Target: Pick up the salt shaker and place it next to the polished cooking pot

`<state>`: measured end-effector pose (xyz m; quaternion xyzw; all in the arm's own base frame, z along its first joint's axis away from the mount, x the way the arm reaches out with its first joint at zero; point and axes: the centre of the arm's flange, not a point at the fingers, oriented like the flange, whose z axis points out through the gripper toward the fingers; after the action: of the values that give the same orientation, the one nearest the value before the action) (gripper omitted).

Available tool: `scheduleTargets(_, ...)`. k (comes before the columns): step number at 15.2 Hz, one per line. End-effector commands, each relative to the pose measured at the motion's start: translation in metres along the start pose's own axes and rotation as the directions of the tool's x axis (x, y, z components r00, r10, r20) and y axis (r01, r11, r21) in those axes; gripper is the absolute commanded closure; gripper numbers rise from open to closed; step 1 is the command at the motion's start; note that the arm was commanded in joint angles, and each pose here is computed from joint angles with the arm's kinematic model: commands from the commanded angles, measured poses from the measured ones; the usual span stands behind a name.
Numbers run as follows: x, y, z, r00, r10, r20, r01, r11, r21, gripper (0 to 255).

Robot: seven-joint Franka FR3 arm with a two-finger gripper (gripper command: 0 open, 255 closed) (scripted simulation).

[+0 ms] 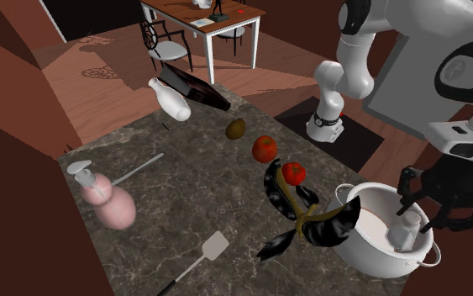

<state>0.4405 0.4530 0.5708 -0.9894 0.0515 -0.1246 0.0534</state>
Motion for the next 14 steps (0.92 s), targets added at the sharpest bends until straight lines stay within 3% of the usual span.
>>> scheduleTargets(1,0.024,0.009,0.006,1.000,-0.001,-0.001,0.001,1.000,0.000,255)
scheduleTargets(14,0.184,0.059,0.040,1.000,-0.001,-0.001,0.001,1.000,0.000,255)
